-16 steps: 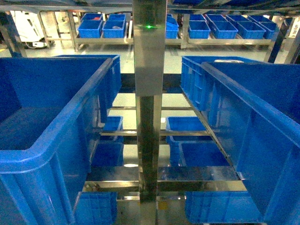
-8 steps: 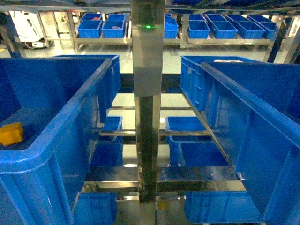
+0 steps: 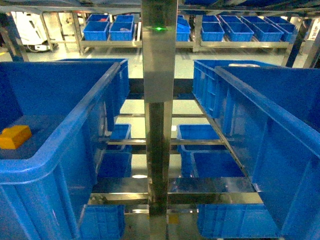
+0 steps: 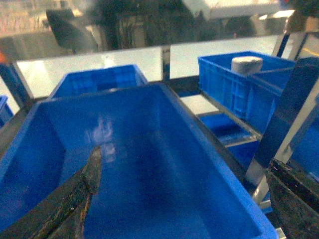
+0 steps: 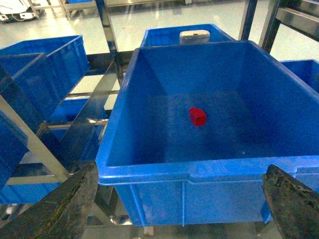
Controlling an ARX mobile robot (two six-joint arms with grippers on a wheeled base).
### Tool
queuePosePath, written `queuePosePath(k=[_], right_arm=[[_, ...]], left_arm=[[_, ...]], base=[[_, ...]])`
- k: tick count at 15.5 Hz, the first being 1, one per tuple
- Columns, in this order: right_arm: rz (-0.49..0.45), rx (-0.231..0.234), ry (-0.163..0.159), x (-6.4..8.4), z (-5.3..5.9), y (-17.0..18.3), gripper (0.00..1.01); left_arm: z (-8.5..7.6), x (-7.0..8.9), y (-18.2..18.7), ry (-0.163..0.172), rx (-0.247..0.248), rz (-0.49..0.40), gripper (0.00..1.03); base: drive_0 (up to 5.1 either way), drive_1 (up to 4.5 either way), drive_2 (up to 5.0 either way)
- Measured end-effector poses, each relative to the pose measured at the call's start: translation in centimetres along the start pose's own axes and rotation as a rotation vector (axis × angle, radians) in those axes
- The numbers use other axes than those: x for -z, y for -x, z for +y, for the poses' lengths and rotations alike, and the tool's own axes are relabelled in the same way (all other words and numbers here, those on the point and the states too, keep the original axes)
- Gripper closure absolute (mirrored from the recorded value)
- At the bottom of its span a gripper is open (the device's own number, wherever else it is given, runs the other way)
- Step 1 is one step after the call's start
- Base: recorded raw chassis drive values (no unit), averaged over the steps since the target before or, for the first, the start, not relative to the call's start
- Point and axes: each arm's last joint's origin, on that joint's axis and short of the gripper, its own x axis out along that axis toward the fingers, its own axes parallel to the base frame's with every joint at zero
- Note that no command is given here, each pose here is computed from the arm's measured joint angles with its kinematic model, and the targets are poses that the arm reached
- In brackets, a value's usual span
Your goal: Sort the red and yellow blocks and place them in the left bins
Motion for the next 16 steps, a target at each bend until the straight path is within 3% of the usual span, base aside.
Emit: queuePosePath(k=[2,3,4,5,6,8,10,16], right_arm=[[-0.006,0.0,0.002,0.0,0.0,0.0,0.03],[-0.174,0.026,0.05,0.0,0.1,-0.2,0.12],[-0.282,0.038,0.075,1.4,0.6,-0.2,0.24],[-0.321,-0.003,0.09,2.4,1.1,-0.4,0.35],[-0.315,0.014,0.093,3.3,1.0,-1.0,0.48],[-0.292,0.032,0.09,5.4,0.7,-1.7,0.74],[-0.308,0.032,0.091,6.2,0.6,-1.9,0.98],[-0.295,0.032,0.095,7.7,0.4,-2.4,0.99]], left_arm=[[-0.2,-0.1,-0.1,-0.006,0.008,-0.012,0.05],[-0.1,0.0,-0.2,-0.003,0.006,-0.004,0.05],[-0.1,0.0,-0.3,-0.002,-0.002,-0.012,0.05],[-0.3,0.5,-0.4,-0.007,-0.093,-0.123,0.15],[-0.8,2.2,-0.1,0.011,-0.155,-0.185,0.27],[-1.9,4.7,-0.1,0.031,-0.175,-0.208,0.53],[-2.0,7.2,-0.2,0.046,-0.188,-0.175,0.76],[-2.2,8.7,0.2,0.045,-0.186,-0.198,1.01]], base=[[0.0,0.0,0.0],[0.0,0.0,0.0],[0.0,0.0,0.0],[0.0,0.0,0.0],[0.0,0.0,0.0],[0.0,0.0,0.0],[0.0,0.0,0.0],[0.0,0.0,0.0]])
